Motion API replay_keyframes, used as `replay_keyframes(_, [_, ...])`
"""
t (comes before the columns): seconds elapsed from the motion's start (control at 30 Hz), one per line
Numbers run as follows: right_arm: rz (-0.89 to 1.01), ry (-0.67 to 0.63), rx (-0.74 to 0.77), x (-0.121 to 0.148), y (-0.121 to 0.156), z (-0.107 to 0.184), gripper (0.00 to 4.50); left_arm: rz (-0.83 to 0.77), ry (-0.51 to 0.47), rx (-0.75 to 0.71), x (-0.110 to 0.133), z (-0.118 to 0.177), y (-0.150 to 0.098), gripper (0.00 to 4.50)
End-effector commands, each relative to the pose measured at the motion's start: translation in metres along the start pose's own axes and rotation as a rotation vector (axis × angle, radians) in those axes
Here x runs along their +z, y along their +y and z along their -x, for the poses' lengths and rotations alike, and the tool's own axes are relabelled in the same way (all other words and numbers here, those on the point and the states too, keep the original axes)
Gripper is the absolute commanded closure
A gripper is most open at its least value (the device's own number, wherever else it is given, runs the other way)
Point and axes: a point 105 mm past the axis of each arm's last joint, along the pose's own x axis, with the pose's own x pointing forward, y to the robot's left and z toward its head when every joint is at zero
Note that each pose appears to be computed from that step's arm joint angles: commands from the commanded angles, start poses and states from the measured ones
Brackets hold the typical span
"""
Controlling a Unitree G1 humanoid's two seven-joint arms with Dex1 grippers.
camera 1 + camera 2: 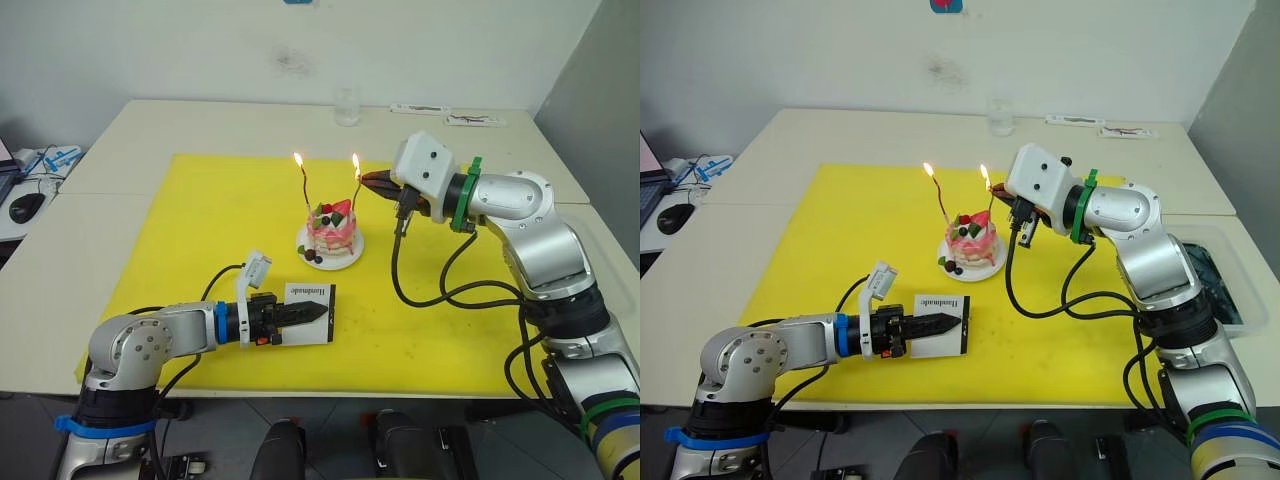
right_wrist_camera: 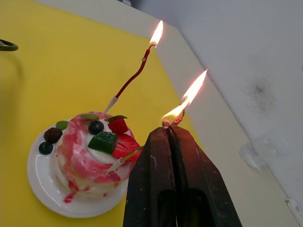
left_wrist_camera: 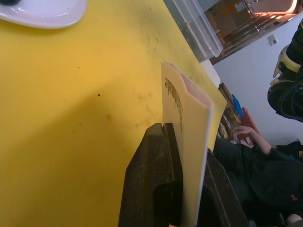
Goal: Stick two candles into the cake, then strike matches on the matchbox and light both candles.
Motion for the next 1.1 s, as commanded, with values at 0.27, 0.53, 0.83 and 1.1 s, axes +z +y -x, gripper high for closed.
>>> replay_keyframes(0.27, [-0.044, 0.020, -0.022, 0.013, 0.013, 0.054, 4.48, -0.013, 0.006, -0.100, 0.007, -0.009, -0.016, 4.50])
replay_keyframes(0.53, [-0.129, 0.319, -0.341, -0.044, -0.013, 0.136, 4.48, -0.003, 0.029, -0.146, 0.005, -0.018, -0.021, 4.50])
replay_keyframes(0.83, [-0.233, 0.590, -0.681, -0.116, -0.008, 0.223, 4.48, 0.013, 0.031, -0.182, -0.002, -0.030, -0.026, 4.50])
replay_keyframes(1.1, [-0.281, 0.707, -0.792, -0.160, -0.006, 0.250, 4.48, 0.017, 0.025, -0.198, -0.002, -0.038, -0.029, 4.50])
